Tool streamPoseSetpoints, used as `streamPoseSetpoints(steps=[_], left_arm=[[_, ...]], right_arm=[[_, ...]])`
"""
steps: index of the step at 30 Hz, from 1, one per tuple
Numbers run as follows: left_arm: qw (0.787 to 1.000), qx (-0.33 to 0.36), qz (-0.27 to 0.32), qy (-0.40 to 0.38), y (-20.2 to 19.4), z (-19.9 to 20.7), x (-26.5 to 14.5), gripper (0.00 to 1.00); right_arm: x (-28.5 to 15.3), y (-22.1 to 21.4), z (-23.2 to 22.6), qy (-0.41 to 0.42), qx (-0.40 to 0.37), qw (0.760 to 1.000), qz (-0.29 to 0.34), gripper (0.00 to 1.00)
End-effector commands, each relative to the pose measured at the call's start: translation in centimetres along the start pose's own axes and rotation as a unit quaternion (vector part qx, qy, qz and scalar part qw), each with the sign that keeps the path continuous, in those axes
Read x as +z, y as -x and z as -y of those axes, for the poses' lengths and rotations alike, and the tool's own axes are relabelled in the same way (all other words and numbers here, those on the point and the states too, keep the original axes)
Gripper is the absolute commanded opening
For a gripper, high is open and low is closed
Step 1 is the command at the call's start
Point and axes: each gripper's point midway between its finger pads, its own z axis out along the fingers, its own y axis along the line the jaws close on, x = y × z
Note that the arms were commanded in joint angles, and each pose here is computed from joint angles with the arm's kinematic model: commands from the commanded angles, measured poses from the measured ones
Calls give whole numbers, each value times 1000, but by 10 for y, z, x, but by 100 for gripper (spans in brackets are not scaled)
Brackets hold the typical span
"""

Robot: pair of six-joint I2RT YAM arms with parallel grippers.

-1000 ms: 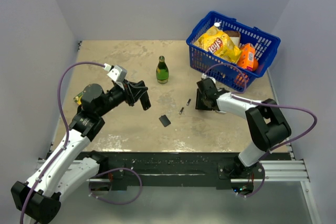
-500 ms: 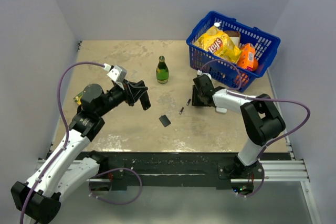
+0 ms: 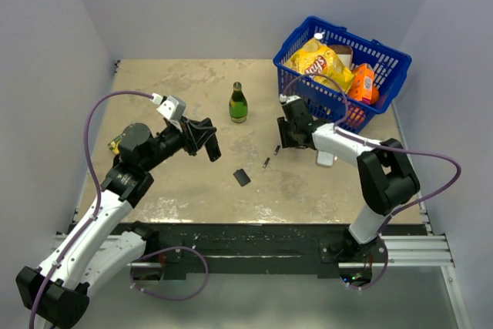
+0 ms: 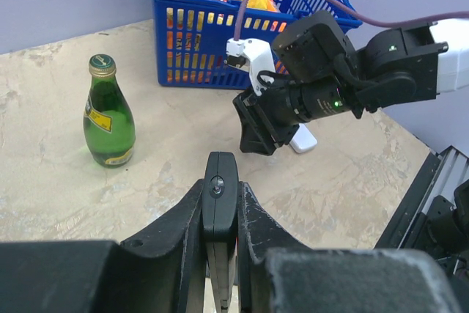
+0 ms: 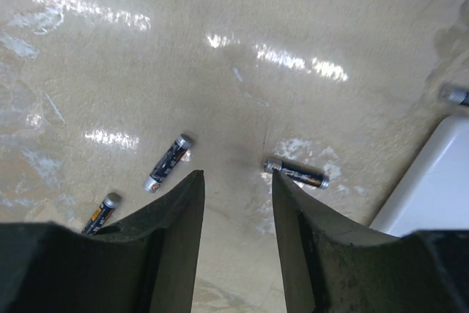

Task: Load the batteries into the remote control
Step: Adjust the battery at the center of the board.

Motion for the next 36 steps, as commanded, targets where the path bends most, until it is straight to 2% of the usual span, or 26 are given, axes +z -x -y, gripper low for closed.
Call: streamPoseSetpoints(steps=[1, 4, 7, 12, 26, 36], left_arm=[[999, 24, 27, -11, 19, 7, -2, 0], [999, 26, 27, -12, 18, 8, -2, 0], [999, 27, 27, -12, 18, 9, -2, 0], [999, 30, 26, -10, 19, 9, -3, 0], [999, 36, 21, -9, 17, 11, -2, 0], [999, 35, 17, -10, 14, 11, 1, 0]], right_arm=[[-12, 30, 18, -25, -72, 997, 12, 46], [-2, 31, 25, -30, -90, 995, 3, 48], [7, 24, 27, -23, -101, 994, -22, 55], [16, 11, 31, -2, -122, 991, -55, 58], [20, -7, 38, 31, -101, 989, -99, 54], [11, -15, 38, 34, -76, 991, -104, 48]])
